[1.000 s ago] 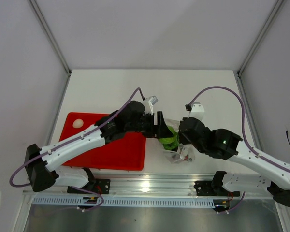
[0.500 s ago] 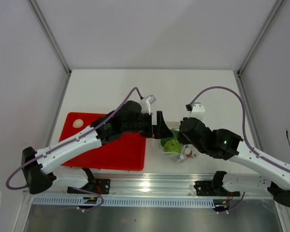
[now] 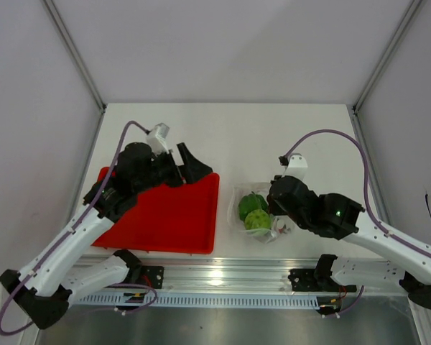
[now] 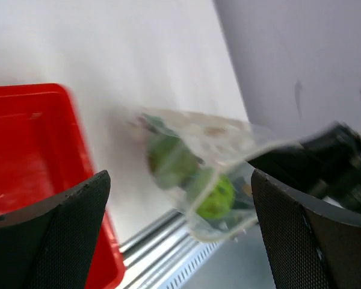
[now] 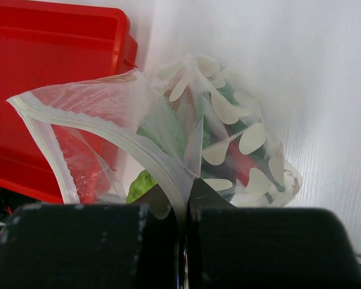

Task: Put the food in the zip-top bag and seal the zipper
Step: Place the fake vegetable in the zipper food storage bag, then pick up the fake food from the bin.

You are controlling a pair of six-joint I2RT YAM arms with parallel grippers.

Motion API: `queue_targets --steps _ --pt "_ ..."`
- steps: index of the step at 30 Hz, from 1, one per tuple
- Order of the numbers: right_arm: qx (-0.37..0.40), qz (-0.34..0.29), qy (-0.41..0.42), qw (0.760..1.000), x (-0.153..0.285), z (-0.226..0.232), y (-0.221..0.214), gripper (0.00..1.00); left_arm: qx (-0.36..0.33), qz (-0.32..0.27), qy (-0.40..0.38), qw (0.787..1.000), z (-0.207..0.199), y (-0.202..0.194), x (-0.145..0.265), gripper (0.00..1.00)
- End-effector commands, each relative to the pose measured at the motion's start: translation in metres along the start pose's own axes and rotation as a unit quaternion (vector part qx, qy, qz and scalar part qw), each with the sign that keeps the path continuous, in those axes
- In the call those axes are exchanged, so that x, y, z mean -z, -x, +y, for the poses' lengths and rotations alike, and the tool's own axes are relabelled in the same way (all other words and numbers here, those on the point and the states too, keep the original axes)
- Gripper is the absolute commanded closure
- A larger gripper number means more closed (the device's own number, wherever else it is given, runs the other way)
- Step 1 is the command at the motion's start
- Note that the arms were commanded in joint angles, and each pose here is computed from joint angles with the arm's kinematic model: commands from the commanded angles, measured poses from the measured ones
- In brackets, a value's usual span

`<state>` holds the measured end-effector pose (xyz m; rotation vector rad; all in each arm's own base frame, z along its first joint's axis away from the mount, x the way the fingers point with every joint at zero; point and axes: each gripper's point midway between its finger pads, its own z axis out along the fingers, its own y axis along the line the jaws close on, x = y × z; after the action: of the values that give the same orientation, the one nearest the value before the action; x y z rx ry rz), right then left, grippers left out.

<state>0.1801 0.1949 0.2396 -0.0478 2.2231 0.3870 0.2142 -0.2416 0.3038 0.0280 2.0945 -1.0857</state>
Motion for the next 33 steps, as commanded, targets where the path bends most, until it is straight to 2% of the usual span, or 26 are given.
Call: queue_targets --steps 1,4,6,10,11,13,16,19,25,29,33 --pt "-0.018 -0.025 0.003 1.000 0.004 -0.001 0.010 1.00 0.036 -0.018 0.108 0.993 0.065 0.004 0.014 0.01" --pt "-0.018 -0.025 0.004 1.000 0.004 -0.001 0.010 1.00 0.114 -0.034 0.222 0.968 0.144 0.007 0.033 0.00" --pt "-0.016 -0.027 0.004 1.000 0.003 -0.002 0.010 1.00 0.147 -0.035 0.238 0.959 0.162 0.006 0.037 0.00" --pt "-0.008 -0.027 0.005 1.000 0.002 -0.002 0.010 1.00 0.191 -0.059 0.335 0.921 0.218 0.010 0.054 0.01" --pt "-0.008 -0.027 0.006 1.000 0.002 -0.002 0.010 1.00 0.203 -0.061 0.362 0.908 0.227 0.010 0.058 0.01" --pt "-0.006 -0.029 0.006 1.000 0.001 -0.002 0.011 1.00 0.219 -0.070 0.448 0.864 0.254 0.009 0.077 0.02" --pt "-0.004 -0.030 0.007 1.000 0.001 -0.002 0.012 1.00 0.246 -0.099 0.527 0.808 0.279 0.009 0.099 0.03" --pt "-0.004 -0.028 0.011 1.000 0.000 0.000 0.012 1.00 0.273 -0.126 0.557 0.774 0.298 0.008 0.107 0.05" --pt "-0.007 -0.020 0.020 1.000 -0.001 0.004 0.008 1.00 0.329 -0.121 0.573 0.741 0.332 -0.003 0.109 0.07" --pt "-0.009 -0.018 0.024 1.000 -0.001 0.005 0.008 1.00 0.353 -0.102 0.570 0.735 0.345 -0.006 0.107 0.06" --pt "-0.010 -0.018 0.025 0.999 0.000 0.005 0.007 1.00 0.361 -0.114 0.597 0.707 0.360 -0.008 0.118 0.07"
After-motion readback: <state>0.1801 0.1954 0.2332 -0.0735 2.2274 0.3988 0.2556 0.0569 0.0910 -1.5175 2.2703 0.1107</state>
